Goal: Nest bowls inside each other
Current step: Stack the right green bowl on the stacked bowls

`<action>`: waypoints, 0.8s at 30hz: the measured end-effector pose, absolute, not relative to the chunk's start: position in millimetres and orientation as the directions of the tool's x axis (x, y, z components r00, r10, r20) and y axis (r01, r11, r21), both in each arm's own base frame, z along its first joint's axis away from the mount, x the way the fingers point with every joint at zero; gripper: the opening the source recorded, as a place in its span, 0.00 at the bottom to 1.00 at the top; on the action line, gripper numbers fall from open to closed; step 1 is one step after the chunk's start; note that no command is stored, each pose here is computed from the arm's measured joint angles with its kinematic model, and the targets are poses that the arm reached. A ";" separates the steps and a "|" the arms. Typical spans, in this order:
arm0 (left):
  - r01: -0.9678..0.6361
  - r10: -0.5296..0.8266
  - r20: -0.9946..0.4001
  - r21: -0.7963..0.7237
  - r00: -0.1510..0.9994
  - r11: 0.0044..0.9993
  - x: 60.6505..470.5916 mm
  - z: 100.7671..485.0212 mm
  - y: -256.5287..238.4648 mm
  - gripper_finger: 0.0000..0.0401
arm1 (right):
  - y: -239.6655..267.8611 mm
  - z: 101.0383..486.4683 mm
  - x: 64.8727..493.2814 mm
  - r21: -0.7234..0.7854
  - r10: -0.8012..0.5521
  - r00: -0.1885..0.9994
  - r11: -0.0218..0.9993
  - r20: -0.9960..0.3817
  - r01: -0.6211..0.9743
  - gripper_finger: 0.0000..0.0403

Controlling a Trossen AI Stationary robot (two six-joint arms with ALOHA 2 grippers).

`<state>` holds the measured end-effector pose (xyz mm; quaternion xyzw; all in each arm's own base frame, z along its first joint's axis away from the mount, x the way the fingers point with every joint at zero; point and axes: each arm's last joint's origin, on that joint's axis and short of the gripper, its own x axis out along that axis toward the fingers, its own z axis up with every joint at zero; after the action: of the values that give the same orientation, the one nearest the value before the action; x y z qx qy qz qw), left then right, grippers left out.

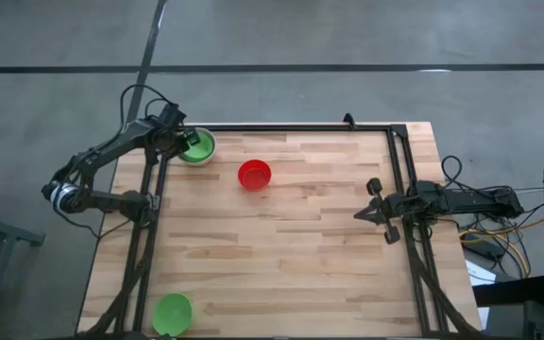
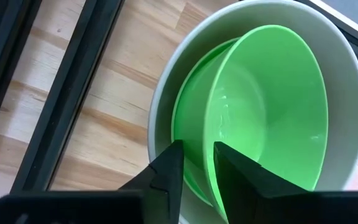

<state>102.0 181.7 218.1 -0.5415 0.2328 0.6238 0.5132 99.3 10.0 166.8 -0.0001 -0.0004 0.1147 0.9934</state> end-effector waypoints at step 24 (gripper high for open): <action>-0.902 0.385 -0.914 -0.272 0.133 -0.336 103.4 231.0 183.2 0.26 | 10.0 166.7 99.3 0.000 0.228 0.974 0.974 0.001 -0.228 0.02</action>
<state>103.4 183.2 231.0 -0.5401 0.2393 0.6136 0.5240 99.3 10.0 166.7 -0.0001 -0.0003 0.1148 0.9934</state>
